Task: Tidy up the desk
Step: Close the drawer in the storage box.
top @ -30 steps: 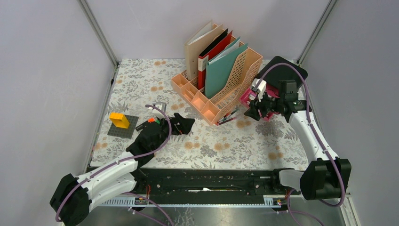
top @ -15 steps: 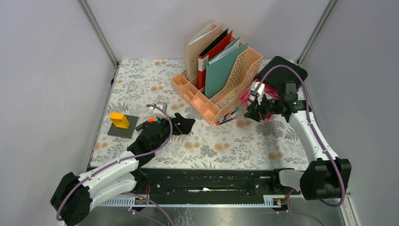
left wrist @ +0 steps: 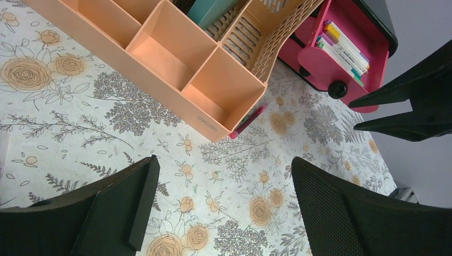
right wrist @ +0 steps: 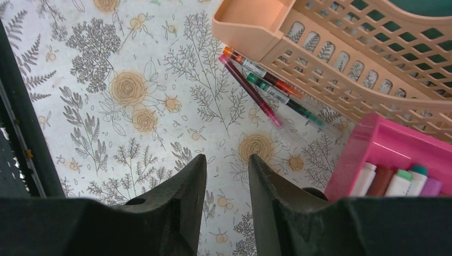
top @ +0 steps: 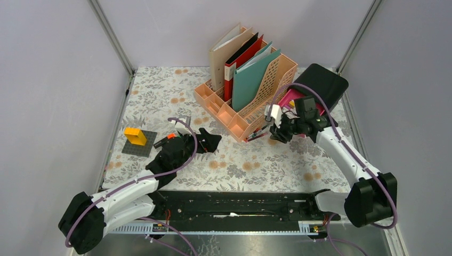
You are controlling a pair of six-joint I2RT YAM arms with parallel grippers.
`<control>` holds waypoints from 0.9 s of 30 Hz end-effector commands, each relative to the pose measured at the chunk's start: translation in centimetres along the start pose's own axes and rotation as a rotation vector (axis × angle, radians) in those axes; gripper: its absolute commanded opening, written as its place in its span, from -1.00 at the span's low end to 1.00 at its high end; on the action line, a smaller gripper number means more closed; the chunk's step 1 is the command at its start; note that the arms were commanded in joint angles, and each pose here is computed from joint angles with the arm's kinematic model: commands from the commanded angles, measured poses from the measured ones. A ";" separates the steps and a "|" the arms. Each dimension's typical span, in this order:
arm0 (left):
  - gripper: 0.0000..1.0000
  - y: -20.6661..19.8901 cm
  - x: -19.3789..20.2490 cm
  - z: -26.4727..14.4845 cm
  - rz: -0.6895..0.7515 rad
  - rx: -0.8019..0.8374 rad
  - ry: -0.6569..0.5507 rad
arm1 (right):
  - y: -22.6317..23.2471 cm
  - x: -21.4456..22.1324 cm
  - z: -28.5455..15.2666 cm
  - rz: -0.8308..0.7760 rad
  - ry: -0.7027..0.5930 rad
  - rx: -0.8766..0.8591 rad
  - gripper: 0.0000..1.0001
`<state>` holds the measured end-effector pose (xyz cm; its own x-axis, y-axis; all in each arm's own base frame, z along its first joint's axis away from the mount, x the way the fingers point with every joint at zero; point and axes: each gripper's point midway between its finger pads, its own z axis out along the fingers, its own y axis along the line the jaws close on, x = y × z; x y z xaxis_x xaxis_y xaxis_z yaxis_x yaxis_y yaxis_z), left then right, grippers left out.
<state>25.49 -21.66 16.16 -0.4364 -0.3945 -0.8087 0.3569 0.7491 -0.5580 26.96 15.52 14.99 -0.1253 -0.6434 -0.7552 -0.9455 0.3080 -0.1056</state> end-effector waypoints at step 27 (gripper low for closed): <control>0.97 -0.9 -1.9 0.3 -0.016 0.029 -0.060 | -8.1 7.6 0.1 -0.211 0.705 0.464 0.99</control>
<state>25.61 -21.58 15.84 -0.4423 -0.3926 -0.8064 0.3481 0.7535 -0.5577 30.30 9.73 6.68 -0.2078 -0.9669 -0.1481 -0.8886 0.2498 -0.3848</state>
